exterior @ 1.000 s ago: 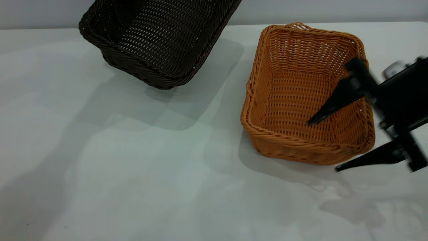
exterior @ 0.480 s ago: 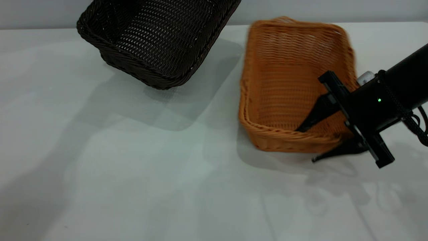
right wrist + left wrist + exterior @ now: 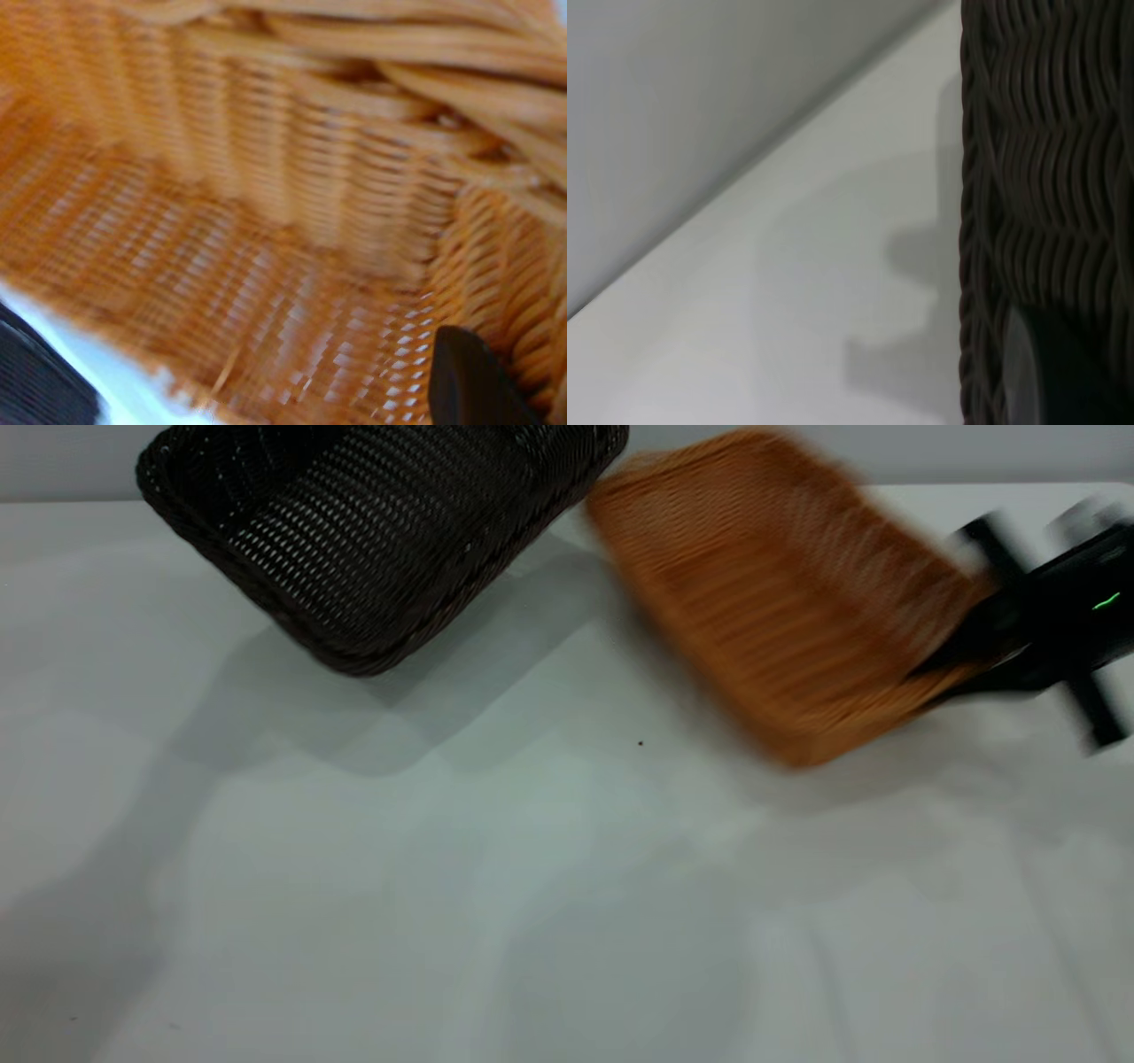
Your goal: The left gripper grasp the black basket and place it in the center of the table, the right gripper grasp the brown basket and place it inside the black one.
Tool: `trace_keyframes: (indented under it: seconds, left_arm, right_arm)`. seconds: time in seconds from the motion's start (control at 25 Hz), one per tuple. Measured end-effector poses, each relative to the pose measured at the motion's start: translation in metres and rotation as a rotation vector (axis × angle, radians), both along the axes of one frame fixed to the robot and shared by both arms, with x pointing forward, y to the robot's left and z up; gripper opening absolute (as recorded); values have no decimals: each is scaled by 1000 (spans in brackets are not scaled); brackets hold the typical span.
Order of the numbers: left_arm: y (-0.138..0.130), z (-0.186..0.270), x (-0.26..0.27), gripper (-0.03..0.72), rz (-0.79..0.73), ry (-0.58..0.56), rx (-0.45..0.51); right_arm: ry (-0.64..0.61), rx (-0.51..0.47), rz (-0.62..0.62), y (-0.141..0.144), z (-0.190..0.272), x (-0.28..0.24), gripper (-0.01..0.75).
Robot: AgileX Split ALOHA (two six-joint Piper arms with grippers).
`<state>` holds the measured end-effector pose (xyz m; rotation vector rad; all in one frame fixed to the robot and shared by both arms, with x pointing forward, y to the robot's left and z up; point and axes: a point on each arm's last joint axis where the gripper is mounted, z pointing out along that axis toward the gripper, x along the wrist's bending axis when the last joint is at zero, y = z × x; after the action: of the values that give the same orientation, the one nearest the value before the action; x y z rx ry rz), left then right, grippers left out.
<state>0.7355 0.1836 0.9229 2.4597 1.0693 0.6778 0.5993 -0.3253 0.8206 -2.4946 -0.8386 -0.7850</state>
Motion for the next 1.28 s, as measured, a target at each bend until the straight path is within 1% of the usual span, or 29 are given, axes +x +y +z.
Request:
trace_keyframes:
  seconds: [0.12, 0.16, 0.24, 0.32, 0.4, 0.48, 0.56, 0.64, 0.76, 0.84, 0.88, 0.92, 1.0, 1.12, 1.2, 1.28]
  left_arm:
    - [-18, -4, -11, 78, -155, 65, 92]
    - [-28, -6, -17, 78, -219, 90, 123]
    - [-53, -8, -31, 78, -385, 126, 186]
    - [-79, -10, -44, 78, -535, 148, 202]
    - [-104, -12, -58, 78, -688, 148, 212]
    - [-127, -20, -70, 78, -811, 143, 219]
    - [-143, -34, -79, 78, -895, 151, 234]
    - [-154, -47, -86, 78, -932, 168, 233]
    - [-162, -54, -91, 87, -939, 176, 207]
    - [-164, -53, -91, 116, -923, 180, 180]
    - [-165, -53, -92, 144, -913, 183, 164]
    - [-165, -53, -92, 187, -905, 185, 153]
    - [-166, -53, -91, 293, -895, 176, 147]
    - [-165, -51, -89, 428, -874, 160, 140]
    - [-162, -42, -85, 488, -820, 149, 115]
    - [-152, -21, -78, 521, -725, 132, 71]
  right_arm:
    - [-129, -42, -80, -59, 33, 16, 69]
    - [-165, -50, -80, -75, 44, 18, 69]
    - [-226, -57, -35, -96, 64, 21, 69]
    - [-255, -26, 38, -103, 77, 19, 69]
    - [-262, 3, 109, -101, 83, 19, 69]
    - [-268, 18, 159, -99, 86, 18, 69]
    - [-272, 13, 177, -100, 88, 19, 69]
    - [-282, 10, 179, -101, 91, 21, 69]
    - [-287, 15, 182, -102, 93, 21, 69]
    - [-295, 13, 188, -101, 96, 20, 69]
    - [-298, 11, 194, -101, 98, 20, 69]
    - [-303, 7, 199, -101, 102, 19, 69]
    - [-317, -3, 211, -100, 110, 18, 69]
    - [-334, -20, 248, -98, 124, 14, 69]
    - [-343, -33, 277, -96, 134, 10, 69]
    - [-349, -39, 306, -93, 144, 6, 69]
